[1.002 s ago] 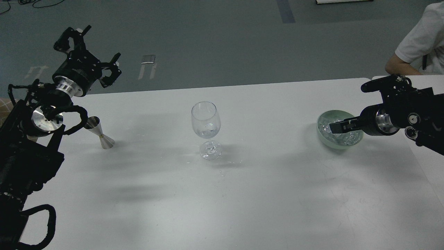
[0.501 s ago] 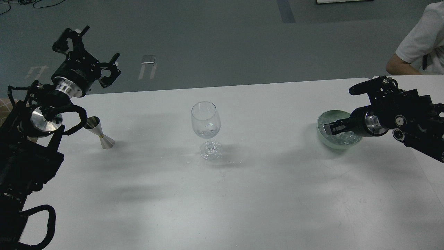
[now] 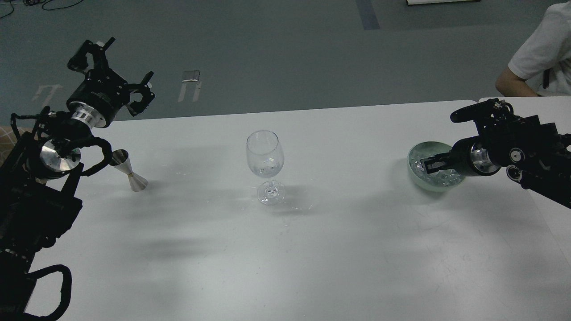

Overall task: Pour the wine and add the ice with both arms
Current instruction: 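Pinch an ice cube in the bowl with the right gripper, then lift the ice cube and carry it toward the wine glass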

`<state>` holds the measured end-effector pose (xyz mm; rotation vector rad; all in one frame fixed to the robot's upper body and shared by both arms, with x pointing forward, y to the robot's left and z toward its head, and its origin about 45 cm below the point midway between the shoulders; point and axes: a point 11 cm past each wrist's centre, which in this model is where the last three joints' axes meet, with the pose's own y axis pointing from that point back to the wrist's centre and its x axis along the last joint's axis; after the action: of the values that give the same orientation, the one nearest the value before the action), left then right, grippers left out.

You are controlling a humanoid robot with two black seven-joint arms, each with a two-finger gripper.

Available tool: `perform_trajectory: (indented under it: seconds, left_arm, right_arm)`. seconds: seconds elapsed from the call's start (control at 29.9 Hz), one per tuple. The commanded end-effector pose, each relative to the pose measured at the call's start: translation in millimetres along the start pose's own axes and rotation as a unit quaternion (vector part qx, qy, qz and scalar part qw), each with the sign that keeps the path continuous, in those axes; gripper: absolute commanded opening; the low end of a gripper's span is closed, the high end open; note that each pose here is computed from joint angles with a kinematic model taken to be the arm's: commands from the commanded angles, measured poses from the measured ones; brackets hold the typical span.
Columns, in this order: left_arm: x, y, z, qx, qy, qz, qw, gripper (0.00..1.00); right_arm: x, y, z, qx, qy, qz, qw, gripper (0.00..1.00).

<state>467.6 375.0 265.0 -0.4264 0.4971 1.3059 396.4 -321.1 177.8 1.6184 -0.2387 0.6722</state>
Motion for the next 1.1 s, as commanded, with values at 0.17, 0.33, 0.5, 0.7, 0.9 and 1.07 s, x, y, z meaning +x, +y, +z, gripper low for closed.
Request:
perform_trajectory:
  seconds: [0.17, 0.33, 0.5, 0.7, 0.9, 1.07]
  left_arm:
    - [1, 0, 0, 0.000, 0.001, 0.002, 1.000, 0.98]
    - [0, 0, 0, -0.001, 0.000, 0.002, 1.000, 0.98]
    - [0, 0, 1, -0.001, 0.000, 0.001, 1.000, 0.98]
    - [0, 0, 0, 0.000, -0.001, 0.002, 1.000, 0.98]
    - [3, 2, 4, -0.002, -0.004, 0.004, 1.000, 0.98]
    - [6, 4, 10, -0.004, -0.010, 0.007, 1.000, 0.98]
  right_arm:
    - [14, 29, -7, 0.026, 0.010, 0.031, 0.999, 0.03]
    - [37, 54, 3, 0.020, 0.004, 0.071, 0.997, 0.03]
    - [81, 86, 3, 0.022, 0.000, 0.138, 0.990, 0.03]
    - [110, 110, -45, 0.069, 0.027, 0.192, 0.979, 0.04]
    - [128, 107, -118, 0.135, 0.063, 0.212, 0.966, 0.03]
    - [139, 100, -173, 0.173, 0.081, 0.218, 0.957, 0.02]
